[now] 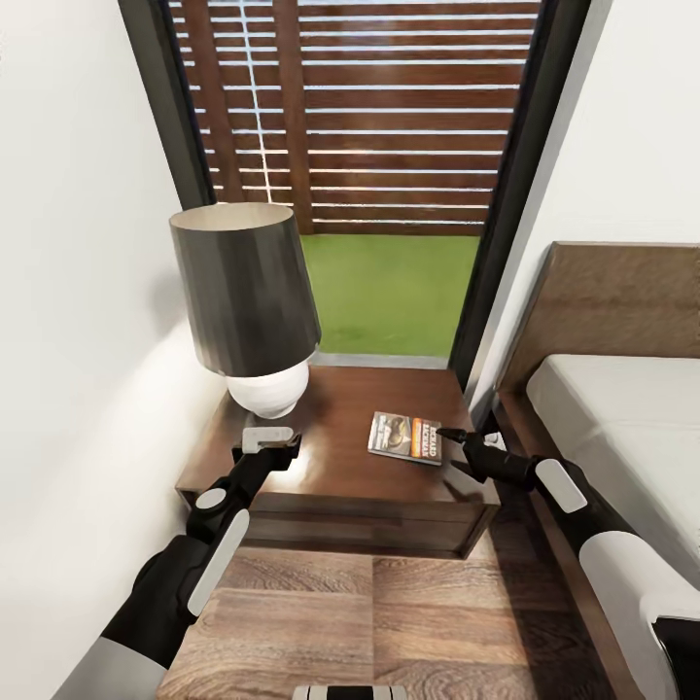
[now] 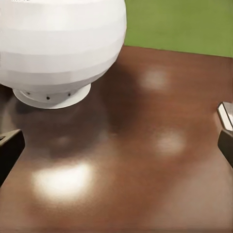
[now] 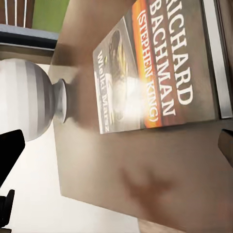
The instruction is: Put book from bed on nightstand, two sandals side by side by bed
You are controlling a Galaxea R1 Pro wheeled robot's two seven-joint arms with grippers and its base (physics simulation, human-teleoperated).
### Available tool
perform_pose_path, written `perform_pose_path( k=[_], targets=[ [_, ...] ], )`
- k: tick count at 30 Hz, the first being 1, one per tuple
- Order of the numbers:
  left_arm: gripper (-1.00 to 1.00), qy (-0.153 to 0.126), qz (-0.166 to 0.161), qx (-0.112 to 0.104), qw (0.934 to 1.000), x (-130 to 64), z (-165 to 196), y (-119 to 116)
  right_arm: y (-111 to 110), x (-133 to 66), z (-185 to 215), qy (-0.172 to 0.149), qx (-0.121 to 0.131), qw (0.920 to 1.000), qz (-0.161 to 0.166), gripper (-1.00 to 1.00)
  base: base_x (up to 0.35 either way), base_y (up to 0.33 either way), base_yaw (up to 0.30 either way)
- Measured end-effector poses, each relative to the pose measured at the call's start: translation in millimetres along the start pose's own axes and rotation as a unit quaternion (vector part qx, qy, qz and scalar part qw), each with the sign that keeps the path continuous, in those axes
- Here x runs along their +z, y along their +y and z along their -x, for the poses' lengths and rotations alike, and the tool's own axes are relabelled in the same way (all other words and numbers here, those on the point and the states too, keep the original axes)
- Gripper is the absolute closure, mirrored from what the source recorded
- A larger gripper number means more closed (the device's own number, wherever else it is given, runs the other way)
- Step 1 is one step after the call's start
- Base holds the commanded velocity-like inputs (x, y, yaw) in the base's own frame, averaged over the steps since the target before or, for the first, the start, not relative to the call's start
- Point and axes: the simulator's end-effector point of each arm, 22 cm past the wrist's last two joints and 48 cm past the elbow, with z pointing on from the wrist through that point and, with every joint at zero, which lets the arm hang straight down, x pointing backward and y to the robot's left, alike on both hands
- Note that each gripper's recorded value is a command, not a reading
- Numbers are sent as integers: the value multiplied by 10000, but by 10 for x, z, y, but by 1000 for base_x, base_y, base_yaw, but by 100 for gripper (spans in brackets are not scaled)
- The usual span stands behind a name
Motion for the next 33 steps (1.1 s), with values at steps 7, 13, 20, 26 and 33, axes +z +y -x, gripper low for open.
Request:
perform_pose_path(
  k=[7, 13, 20, 26, 33],
  targets=[
    [-100, -120, -33, -3, 9999, -57, 128, -26, 256, -56, 90, -95, -229, 9996, 166, -100, 0, 0, 0],
    [-100, -220, -57, 5, 9997, -122, 274, -59, 498, -138, 157, -182, -426, 9985, 301, -100, 0, 0, 0],
    [-100, 175, -93, 95, 9998, -259, 332, -127, 1190, -435, 562, -831, -1722, 9815, -80, -100, 0, 0, 0],
    [-100, 457, -51, 167, 9988, -363, 361, -94, 1113, -830, 666, -1394, -2814, 9424, -1156, -100, 0, 0, 0],
    [-100, 981, 85, 101, 9951, -533, -51, 36, 559, -1090, 355, -1342, -3254, 9161, -1921, -100, 0, 0, 0]
  ],
)
